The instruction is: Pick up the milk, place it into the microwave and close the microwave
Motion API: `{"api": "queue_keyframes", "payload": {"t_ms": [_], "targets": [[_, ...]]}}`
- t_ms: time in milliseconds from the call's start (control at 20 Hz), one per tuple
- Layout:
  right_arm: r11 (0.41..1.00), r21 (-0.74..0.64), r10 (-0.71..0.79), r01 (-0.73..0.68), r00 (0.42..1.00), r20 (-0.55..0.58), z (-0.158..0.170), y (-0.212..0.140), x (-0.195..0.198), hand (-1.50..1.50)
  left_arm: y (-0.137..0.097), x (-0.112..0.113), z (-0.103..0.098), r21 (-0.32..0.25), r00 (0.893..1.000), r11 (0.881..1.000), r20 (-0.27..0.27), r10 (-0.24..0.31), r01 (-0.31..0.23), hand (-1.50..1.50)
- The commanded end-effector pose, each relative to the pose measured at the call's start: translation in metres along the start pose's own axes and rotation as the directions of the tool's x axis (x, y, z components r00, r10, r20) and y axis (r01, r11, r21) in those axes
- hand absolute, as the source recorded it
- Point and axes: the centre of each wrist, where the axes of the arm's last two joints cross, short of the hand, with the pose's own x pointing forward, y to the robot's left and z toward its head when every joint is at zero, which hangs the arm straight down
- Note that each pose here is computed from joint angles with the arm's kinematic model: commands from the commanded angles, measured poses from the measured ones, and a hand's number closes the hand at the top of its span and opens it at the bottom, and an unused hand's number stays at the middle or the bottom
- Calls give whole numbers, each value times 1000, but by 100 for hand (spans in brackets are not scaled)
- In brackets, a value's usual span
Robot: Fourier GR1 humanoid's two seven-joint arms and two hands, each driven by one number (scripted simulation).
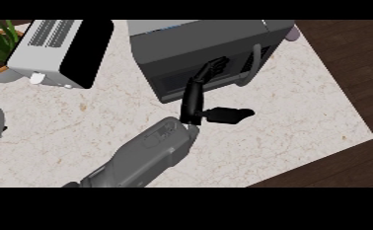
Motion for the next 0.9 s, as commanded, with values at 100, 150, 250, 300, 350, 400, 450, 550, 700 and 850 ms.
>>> {"api": "queue_keyframes", "payload": {"t_ms": [100, 150, 250, 300, 350, 400, 450, 550, 700, 850], "targets": [[999, 4, 51, -51, 999, 13, -13, -9, 3, 150, 5, 12, -26, 80, 1000, 997, 27, 4, -6, -150], [999, -3, 45, -44, 999, 19, -14, -7, 1, 150, 4, 9, -23, 83, 1000, 997, 16, 6, -8, -150], [998, -11, 55, -55, 998, 25, -17, -10, 2, 150, 4, 11, -26, 84, 1000, 996, 28, 1, -3, -150], [998, 2, 61, -61, 998, 33, -21, -10, 3, 150, 3, 9, -22, 84, 1000, 996, 20, 2, -4, -150], [998, -2, 63, -63, 998, 26, -20, -13, 2, 150, 4, 10, -24, 88, 1000, 996, 26, 14, -16, -150], [999, -5, 53, -52, 999, 15, -19, -12, 0, 150, 4, 12, -27, 95, 1000, 995, 16, 14, -15, -150], [998, -3, 67, -67, 998, 19, -19, -14, 1, 150, 6, 9, -27, 101, 1000, 995, 22, 18, -20, -150], [998, -11, 66, -66, 998, 24, -22, -14, 0, 150, 5, 10, -28, 101, 999, 995, 26, 22, -24, -150], [957, -112, -263, 267, 964, 45, -7, 28, -33, 150, 1, 11, -23, 65, 998, 997, 54, 31, -34, -150], [944, -88, -318, 318, 948, 14, -7, 30, -38, -150, 2, 9, -24, 70, 999, 997, 42, 21, -24, -150]]}}
